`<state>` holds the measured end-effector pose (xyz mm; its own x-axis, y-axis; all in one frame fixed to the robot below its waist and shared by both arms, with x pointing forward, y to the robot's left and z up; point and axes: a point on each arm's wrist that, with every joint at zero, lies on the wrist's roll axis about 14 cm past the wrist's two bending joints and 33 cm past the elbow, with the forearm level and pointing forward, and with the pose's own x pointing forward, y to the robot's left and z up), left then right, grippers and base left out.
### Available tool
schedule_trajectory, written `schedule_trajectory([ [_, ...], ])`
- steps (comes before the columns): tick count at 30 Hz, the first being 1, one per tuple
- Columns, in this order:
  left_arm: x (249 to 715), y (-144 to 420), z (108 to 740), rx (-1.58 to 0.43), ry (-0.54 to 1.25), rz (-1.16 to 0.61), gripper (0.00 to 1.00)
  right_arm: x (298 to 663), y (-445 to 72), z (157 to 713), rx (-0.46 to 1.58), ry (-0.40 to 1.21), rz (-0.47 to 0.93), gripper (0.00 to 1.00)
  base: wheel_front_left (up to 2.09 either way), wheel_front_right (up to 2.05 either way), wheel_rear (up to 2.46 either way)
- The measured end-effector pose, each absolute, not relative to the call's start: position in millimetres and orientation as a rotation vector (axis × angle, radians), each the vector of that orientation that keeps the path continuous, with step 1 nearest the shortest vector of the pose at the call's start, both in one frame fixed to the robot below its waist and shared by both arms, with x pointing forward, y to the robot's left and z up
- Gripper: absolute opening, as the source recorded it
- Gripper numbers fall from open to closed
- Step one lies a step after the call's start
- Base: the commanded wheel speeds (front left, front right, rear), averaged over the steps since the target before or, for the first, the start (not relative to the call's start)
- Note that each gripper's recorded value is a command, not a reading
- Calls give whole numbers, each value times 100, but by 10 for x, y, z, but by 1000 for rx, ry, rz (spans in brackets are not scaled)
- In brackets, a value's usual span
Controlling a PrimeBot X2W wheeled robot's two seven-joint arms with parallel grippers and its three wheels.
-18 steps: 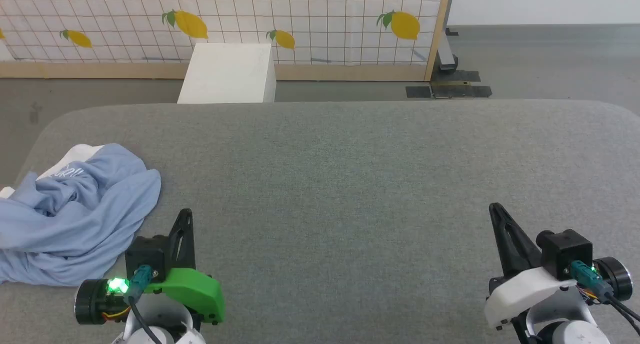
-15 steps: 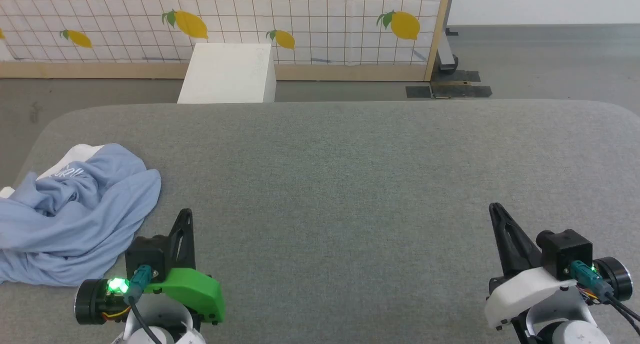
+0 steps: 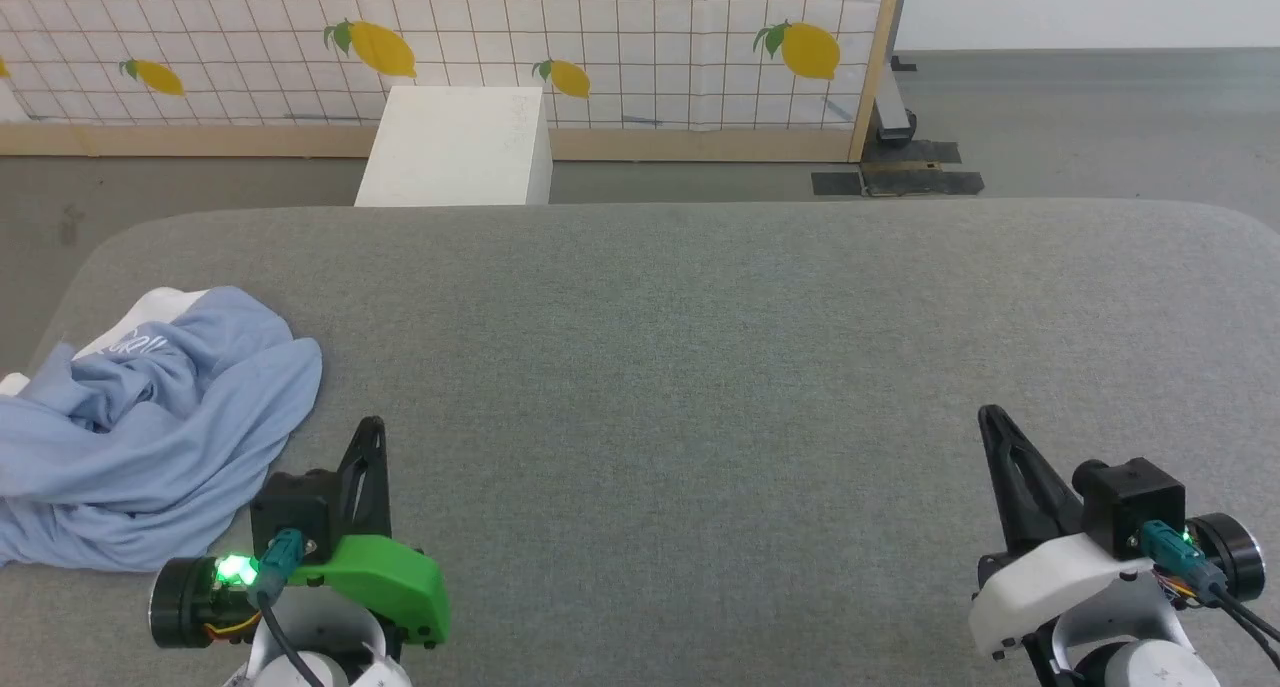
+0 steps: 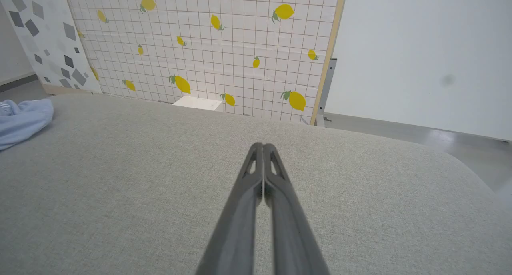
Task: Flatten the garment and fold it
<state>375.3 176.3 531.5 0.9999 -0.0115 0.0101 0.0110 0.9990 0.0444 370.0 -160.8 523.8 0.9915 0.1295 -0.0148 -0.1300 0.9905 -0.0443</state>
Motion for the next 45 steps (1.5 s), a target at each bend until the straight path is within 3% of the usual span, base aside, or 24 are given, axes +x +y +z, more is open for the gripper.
schedule_trajectory([
  [21,3705,1804,5294,20,-19,13,100,3742,-1536,5212,-21,11,152,100,0,0,0],
  [45,3385,2330,5331,-13,-59,202,100,3936,-995,5171,28,7,306,100,0,0,0],
])
